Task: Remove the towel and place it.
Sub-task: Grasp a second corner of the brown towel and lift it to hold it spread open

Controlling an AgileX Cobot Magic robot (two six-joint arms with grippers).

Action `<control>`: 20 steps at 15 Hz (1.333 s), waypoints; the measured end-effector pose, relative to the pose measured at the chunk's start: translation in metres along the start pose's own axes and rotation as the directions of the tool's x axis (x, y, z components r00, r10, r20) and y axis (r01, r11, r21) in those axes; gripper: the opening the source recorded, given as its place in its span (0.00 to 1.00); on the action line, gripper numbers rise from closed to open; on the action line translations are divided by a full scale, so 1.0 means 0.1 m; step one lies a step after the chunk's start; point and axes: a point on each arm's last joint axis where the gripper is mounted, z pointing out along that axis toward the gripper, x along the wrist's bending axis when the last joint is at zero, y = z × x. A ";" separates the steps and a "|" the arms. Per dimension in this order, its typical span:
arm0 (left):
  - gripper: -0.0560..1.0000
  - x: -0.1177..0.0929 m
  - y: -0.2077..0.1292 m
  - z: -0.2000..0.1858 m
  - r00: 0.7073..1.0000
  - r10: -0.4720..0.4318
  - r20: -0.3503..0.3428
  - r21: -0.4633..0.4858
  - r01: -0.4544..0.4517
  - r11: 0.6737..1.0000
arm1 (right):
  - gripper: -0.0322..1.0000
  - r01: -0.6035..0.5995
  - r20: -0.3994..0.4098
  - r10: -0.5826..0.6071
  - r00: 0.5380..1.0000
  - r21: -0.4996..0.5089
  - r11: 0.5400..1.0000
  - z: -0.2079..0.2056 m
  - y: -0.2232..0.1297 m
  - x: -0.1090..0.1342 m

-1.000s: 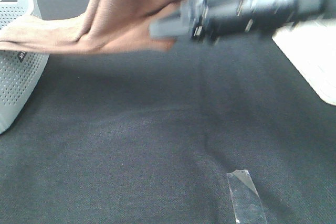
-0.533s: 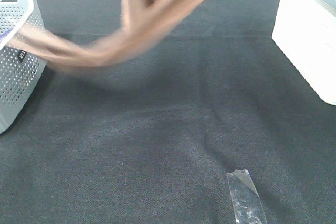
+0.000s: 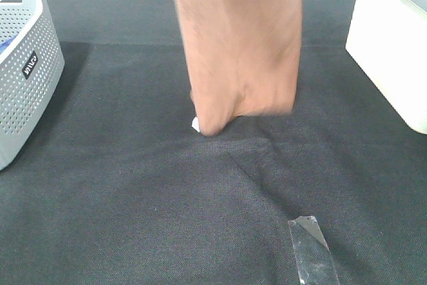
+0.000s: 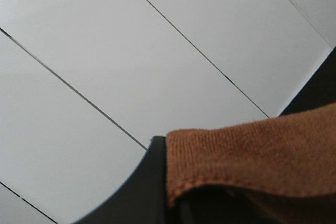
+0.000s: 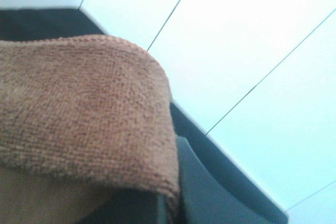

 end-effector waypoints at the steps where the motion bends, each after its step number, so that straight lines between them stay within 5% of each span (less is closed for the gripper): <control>1: 0.05 0.04 -0.05 0.04 1.000 0.003 -0.018 -0.028 -0.003 1.000 | 0.03 -0.001 0.036 0.003 0.999 -0.045 0.999 0.00 0.04 -0.03; 12: 0.05 -0.08 -0.86 0.75 0.994 -0.013 -0.112 -0.266 -0.017 0.964 | 0.03 0.061 0.287 0.030 0.957 -0.305 0.950 0.80 -0.21 0.04; 17: 0.05 0.00 -0.88 1.09 0.970 -0.020 -0.241 -0.339 -0.065 0.938 | 0.03 0.040 0.323 0.085 0.943 -0.362 0.931 1.02 -0.27 -0.01; 20: 0.05 -0.01 -0.92 1.14 0.966 -0.010 -0.259 -0.320 -0.076 0.944 | 0.03 0.019 0.333 0.109 0.937 -0.357 0.934 1.06 -0.37 -0.08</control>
